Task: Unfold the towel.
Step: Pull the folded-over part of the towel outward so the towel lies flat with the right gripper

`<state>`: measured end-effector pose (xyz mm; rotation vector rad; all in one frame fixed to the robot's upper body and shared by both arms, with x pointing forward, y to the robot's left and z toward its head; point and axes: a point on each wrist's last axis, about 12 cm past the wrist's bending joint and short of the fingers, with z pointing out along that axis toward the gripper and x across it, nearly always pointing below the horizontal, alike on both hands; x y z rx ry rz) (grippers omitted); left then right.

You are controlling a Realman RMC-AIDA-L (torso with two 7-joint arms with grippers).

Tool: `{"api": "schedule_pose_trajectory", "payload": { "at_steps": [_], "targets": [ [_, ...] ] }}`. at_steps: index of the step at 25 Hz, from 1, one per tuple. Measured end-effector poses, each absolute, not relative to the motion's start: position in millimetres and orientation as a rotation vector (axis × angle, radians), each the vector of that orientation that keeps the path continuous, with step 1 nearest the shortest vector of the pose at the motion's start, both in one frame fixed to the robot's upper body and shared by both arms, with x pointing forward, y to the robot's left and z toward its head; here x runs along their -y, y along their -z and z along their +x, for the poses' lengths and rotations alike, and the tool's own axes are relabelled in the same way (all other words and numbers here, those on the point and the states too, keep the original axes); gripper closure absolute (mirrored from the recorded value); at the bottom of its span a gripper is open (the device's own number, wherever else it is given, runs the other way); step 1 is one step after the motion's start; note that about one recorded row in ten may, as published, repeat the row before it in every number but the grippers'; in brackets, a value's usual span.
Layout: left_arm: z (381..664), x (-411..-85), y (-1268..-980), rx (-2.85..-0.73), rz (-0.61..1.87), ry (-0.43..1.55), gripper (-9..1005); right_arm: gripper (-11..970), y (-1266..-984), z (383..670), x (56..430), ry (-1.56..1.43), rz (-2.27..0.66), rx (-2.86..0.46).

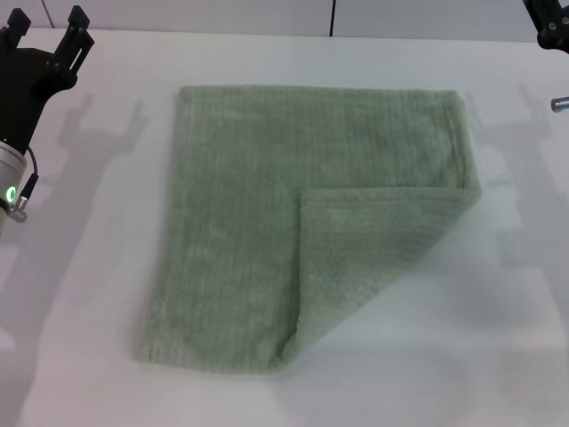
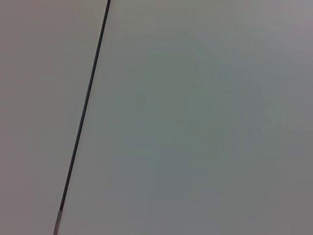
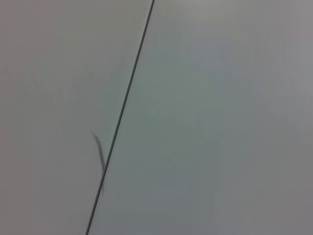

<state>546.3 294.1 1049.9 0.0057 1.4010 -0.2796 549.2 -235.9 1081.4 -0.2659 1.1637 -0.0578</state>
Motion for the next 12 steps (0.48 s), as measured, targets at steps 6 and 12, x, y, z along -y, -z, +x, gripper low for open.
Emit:
{"api": "schedule_pose_trajectory", "payload": {
  "at_steps": [6, 12],
  "targets": [
    [546.3, -293.7, -1049.7, -1.401, 0.004, 0.282, 170, 150, -1082.3, 550.9, 234.9, 0.056, -0.269, -1.163],
    [549.7, -292.1, -1050.4, -1.409, 0.009, 0.282, 172, 150, -1082.5, 551.4, 234.9, 0.055, -0.271, -1.163]
  ]
}}
